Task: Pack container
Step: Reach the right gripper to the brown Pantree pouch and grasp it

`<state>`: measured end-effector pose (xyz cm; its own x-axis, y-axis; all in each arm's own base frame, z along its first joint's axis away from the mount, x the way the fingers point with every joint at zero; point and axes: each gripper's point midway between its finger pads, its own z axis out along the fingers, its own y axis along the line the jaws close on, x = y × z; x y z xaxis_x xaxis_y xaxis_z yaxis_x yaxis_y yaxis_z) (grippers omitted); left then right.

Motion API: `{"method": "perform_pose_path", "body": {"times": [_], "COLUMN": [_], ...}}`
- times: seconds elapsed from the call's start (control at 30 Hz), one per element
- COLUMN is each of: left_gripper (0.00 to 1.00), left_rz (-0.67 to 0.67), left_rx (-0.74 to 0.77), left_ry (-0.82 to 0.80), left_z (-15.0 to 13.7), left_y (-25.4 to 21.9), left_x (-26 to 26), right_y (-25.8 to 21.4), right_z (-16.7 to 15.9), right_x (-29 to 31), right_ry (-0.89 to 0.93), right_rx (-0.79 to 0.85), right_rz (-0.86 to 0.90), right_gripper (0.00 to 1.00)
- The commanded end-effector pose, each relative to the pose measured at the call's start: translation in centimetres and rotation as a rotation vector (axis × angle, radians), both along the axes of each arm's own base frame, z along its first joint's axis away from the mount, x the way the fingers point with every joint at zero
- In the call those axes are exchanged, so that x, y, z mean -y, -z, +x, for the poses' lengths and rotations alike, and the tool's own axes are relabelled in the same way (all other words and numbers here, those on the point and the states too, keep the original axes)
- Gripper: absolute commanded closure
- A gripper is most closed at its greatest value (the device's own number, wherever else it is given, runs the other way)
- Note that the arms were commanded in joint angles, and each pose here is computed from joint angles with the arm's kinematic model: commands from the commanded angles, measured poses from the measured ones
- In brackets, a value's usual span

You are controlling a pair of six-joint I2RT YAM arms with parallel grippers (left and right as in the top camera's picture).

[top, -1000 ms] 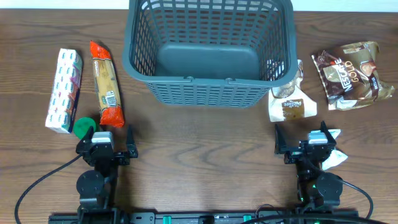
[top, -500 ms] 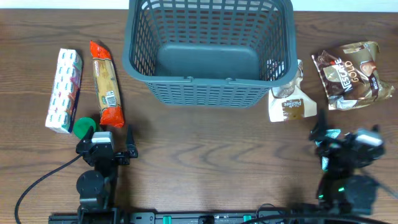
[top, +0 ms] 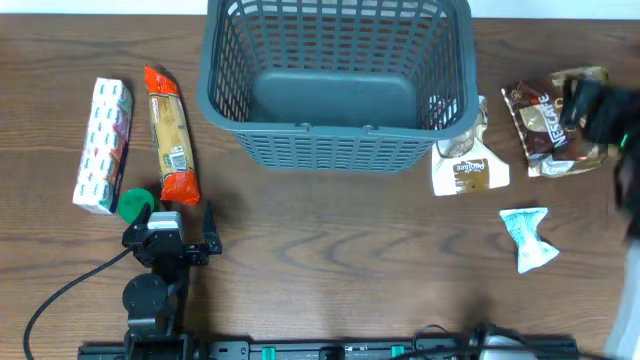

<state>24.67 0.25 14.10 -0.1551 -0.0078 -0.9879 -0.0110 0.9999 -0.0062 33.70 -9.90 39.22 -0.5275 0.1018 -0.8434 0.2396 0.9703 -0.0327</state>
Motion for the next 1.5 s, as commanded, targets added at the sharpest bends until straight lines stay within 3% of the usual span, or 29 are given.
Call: {"method": "perform_pose_path", "body": {"times": [0.0,0.17,0.8,1.47], "left_gripper": [0.01,0.02,0.01,0.01], "left_rz": [0.012,0.012,0.012,0.012], "left_rx": [-0.050,-0.050,-0.050,-0.050], "left_ry": [0.011,0.011,0.011,0.011], "left_z": [-0.2,-0.2,-0.2,-0.2], "left_y": [1.6,1.6,1.6,1.6], "left_x": [0.2,0.2,0.2,0.2], "right_y": [-1.1,0.7,18.1,31.0], "right_z": [3.0,5.9,7.5,11.3], "right_x": [-0.6,-0.9,0.2,-5.4], "right_ry": [-0.091,-0.137,-0.225,-0.348], "right_rx": [-0.015,-0.063,-0.640,-0.890], "right_rz": [0.067,0.136,0.188,0.197], "right_gripper": [0.01,0.01,0.01,0.01]}}
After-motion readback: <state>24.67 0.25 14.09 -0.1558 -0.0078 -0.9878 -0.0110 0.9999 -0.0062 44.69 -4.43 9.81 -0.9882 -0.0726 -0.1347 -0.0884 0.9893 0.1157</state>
